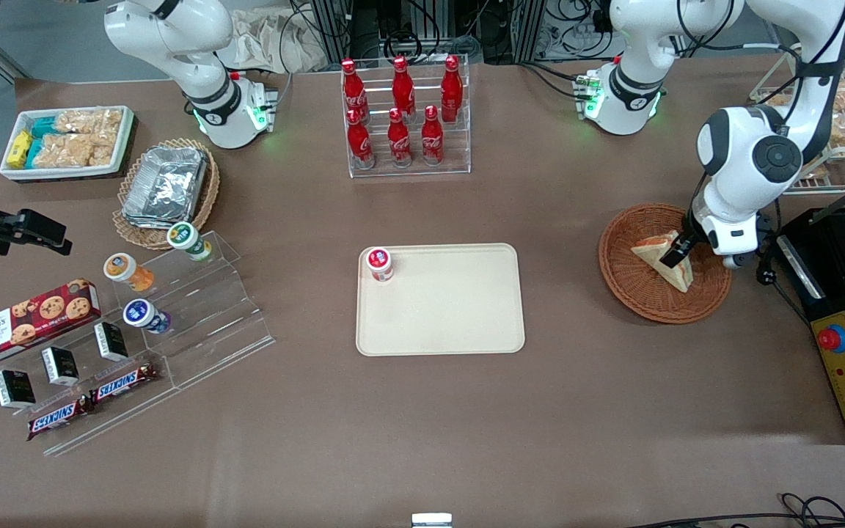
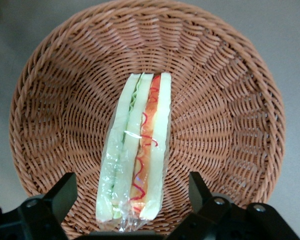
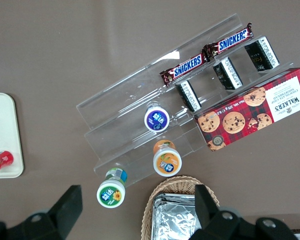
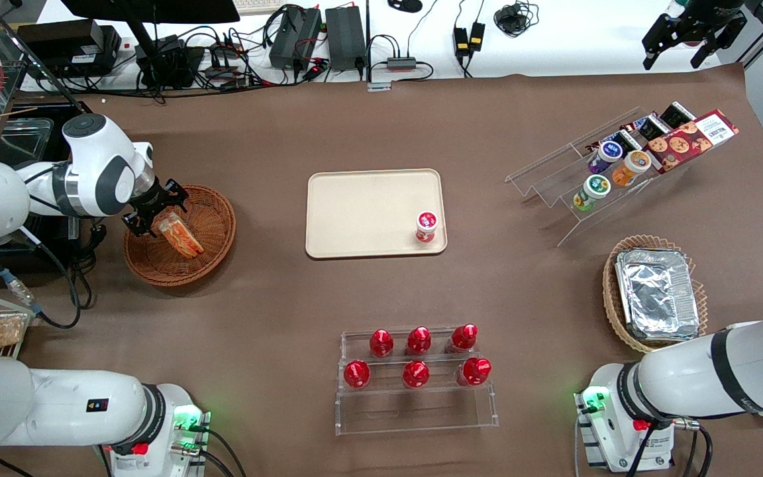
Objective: Place sandwich from basket to tray
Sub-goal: 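Lower the left gripper around the sandwich and close on it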
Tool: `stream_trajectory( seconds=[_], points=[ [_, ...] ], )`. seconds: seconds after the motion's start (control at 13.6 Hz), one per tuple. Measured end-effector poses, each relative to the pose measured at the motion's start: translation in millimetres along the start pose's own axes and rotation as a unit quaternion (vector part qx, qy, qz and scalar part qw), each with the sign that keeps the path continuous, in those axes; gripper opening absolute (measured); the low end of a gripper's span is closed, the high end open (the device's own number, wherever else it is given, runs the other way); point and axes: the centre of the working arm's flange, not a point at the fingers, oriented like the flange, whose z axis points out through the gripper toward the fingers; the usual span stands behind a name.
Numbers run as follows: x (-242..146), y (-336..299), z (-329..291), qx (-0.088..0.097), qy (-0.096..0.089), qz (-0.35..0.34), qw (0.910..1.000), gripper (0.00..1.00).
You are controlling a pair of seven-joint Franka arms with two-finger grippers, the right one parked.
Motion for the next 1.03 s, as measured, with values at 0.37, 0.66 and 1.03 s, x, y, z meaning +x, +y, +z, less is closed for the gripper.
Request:
stream_trajectory(
  seconds=[0.37, 0.66, 1.03],
  points=[
    [-2.6, -1.6, 26.3, 0.019, -0.014, 0.002, 0.9997, 0.94],
    [-1.7, 0.9, 29.4, 0.019, -0.013, 0.005, 0.9997, 0.61],
    [0.5, 9.2, 11.4, 0.006, 0.002, 0.031, 0.9995, 0.34]
  ],
)
